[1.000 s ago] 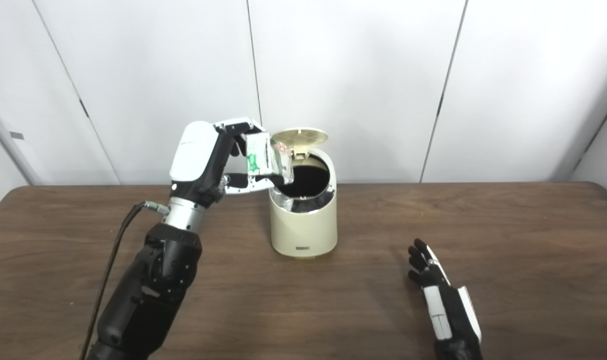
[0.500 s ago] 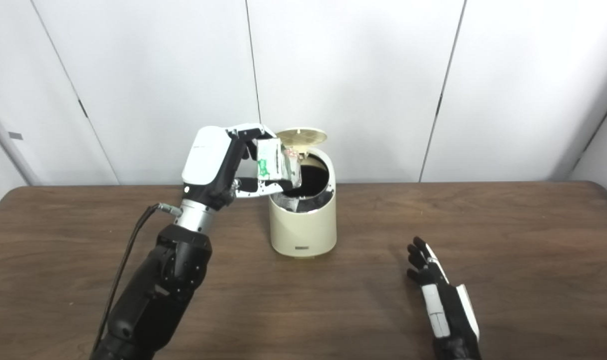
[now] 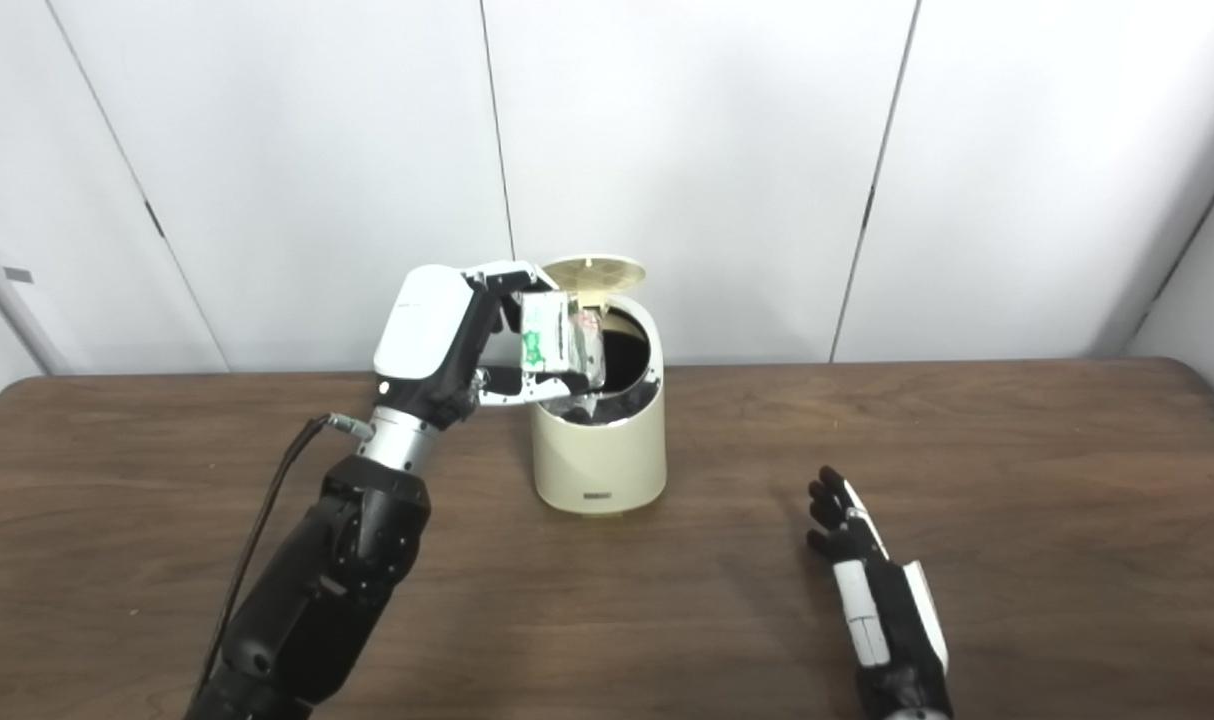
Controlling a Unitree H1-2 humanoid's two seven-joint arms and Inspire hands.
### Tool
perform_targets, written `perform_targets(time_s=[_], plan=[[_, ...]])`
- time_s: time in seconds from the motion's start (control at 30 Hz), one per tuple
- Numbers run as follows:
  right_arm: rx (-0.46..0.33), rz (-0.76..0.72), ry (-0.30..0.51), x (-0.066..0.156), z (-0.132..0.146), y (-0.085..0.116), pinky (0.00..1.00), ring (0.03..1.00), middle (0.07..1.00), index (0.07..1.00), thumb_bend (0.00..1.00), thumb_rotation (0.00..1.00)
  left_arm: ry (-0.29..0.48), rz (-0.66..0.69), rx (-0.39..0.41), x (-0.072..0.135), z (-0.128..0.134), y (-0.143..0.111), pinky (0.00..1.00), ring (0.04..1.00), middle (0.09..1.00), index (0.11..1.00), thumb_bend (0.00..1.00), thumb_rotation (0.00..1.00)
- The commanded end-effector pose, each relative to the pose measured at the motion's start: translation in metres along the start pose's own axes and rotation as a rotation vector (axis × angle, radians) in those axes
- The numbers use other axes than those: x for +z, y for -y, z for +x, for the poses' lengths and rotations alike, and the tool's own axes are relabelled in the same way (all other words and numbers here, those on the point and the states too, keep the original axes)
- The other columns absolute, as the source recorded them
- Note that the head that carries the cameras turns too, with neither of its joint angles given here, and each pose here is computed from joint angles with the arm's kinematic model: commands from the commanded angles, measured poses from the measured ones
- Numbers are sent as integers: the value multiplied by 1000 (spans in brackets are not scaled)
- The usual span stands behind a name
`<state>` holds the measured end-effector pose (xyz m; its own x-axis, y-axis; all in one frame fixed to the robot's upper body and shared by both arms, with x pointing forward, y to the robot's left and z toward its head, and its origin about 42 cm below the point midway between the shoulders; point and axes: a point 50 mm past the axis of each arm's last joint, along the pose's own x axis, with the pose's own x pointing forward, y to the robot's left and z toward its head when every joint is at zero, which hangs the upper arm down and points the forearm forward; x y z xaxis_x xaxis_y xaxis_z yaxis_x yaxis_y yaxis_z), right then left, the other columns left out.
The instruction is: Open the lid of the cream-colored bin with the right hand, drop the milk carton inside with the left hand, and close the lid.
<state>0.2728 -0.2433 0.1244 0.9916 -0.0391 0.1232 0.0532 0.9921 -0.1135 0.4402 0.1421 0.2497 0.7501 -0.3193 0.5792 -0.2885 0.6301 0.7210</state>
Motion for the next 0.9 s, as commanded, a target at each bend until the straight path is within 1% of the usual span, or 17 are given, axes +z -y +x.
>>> perform_targets(time_s=[0.0,0.07,0.1,0.17,0.2,0.3,0.33,0.37,0.4,0.47,0.57,0.67,0.77,0.87], plan=[[-2,10,70,8,6,-3,877,928,933,946,623,999,66,18,70,11,25,-18,340,415,535,468,473,0],[-2,12,68,9,6,-3,877,928,934,945,621,1000,45,26,51,11,25,-19,341,411,530,476,473,0],[-4,12,67,9,6,-3,878,928,933,945,617,1000,28,25,37,12,25,-20,340,404,517,496,473,0],[-4,12,68,8,6,-3,877,928,934,945,624,1000,-6,19,1,14,24,-22,305,387,483,526,470,0],[-2,12,68,8,6,-3,876,926,933,945,626,1000,-19,15,-15,16,23,-24,301,399,500,536,470,0],[2,12,67,8,5,-2,876,928,936,947,628,1000,-42,20,-47,21,22,-28,339,390,515,539,495,0],[2,11,66,9,5,-2,873,926,935,946,630,1000,-41,28,-50,24,22,-30,353,423,562,588,698,0],[1,11,66,9,5,-2,870,923,932,945,632,999,-41,33,-52,26,22,-31,359,443,599,626,840,0],[1,12,66,9,5,-2,869,921,931,945,632,999,-33,38,-54,29,22,-33,360,449,612,639,888,0],[2,9,68,10,5,-2,858,913,924,943,629,998,-16,51,-56,35,22,-36,368,462,655,676,965,57],[0,7,67,10,6,-2,846,902,913,939,621,998,15,67,-48,42,21,-40,361,454,685,697,997,94],[2,11,68,10,6,-3,837,893,903,933,613,992,28,80,-36,47,21,-44,359,452,706,714,1000,106],[-1,19,66,10,6,-3,830,885,893,928,603,983,47,74,-22,52,20,-47,359,449,708,720,1000,103],[-1,26,65,10,7,-3,832,888,889,926,608,978,49,75,-15,54,19,-48,359,450,710,725,1000,91]])
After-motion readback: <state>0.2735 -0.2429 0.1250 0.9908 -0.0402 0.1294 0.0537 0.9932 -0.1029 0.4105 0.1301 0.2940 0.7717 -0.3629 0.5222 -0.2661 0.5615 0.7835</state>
